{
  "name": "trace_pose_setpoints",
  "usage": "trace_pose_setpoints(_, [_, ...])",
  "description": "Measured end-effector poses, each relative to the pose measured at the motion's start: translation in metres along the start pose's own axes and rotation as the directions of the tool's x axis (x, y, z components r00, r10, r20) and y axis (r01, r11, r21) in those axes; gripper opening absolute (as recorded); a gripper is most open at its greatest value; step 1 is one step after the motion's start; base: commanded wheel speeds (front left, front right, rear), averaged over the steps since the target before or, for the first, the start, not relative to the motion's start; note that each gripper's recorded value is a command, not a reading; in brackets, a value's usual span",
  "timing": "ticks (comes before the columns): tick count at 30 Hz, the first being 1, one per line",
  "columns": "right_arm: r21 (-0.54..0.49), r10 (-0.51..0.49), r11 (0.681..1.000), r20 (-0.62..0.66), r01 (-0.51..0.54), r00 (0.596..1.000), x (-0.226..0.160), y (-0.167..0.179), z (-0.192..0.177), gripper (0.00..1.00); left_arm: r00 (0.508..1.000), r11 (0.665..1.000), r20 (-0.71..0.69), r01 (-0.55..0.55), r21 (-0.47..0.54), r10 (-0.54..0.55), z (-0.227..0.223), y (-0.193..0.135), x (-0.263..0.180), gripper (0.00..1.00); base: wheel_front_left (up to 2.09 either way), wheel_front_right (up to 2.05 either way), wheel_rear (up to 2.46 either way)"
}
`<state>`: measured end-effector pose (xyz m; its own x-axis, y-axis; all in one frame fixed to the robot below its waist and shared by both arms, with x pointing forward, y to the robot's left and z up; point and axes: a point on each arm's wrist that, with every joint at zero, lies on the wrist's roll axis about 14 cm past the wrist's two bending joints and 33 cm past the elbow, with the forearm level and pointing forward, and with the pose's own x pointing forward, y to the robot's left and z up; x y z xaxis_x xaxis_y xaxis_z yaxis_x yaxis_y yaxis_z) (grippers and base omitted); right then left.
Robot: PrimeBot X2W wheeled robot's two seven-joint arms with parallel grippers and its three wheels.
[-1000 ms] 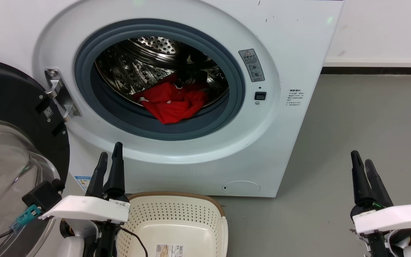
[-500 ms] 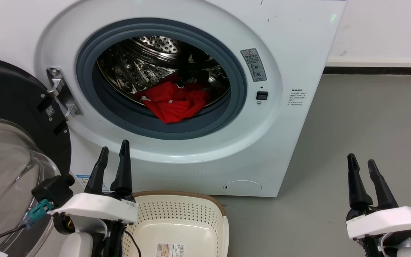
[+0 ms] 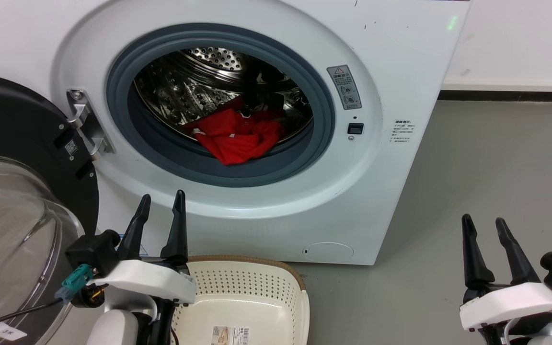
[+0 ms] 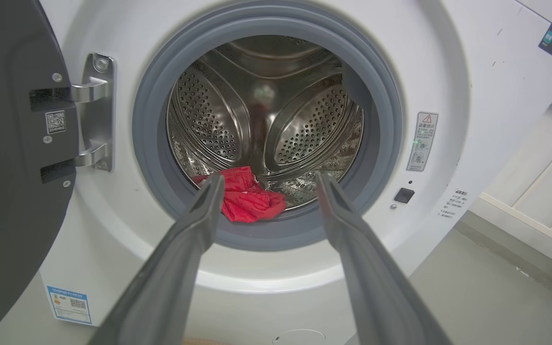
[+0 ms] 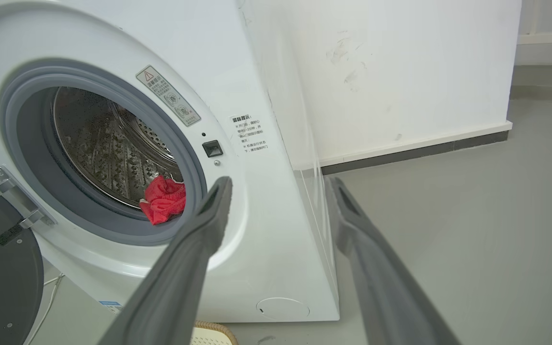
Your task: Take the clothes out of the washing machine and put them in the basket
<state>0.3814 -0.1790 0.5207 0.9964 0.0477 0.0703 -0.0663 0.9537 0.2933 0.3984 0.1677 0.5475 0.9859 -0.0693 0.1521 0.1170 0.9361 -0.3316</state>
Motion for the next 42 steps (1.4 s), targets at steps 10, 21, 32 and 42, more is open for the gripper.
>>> trace_pose_setpoints(10, [-0.103, 0.009, 0.995, -0.018, -0.011, 1.000, -0.002, 0.000, -0.003, 1.00, 1.000, 0.994, 0.002, 0.025, 0.111, -0.026, 0.000, -0.005, -0.001, 1.00, 0.00, 0.00, 0.00])
trace_pose_setpoints(21, [-0.199, 0.021, 0.980, -0.036, -0.028, 0.999, -0.002, 0.002, -0.006, 1.00, 0.999, 0.977, 0.004, 0.035, 0.210, -0.037, -0.001, -0.006, -0.003, 1.00, 0.00, 0.00, 0.00])
trace_pose_setpoints(32, [-0.272, 0.038, 0.961, -0.045, -0.049, 0.998, 0.000, 0.006, -0.009, 1.00, 0.999, 0.957, 0.015, 0.034, 0.287, -0.040, 0.000, -0.005, -0.005, 1.00, 0.00, 0.00, 0.00])
trace_pose_setpoints(42, [-0.327, 0.048, 0.943, -0.062, -0.066, 0.997, -0.001, 0.008, -0.014, 1.00, 0.999, 0.941, 0.013, 0.040, 0.337, -0.048, -0.002, -0.004, -0.006, 1.00, 0.00, 0.00, 0.00])
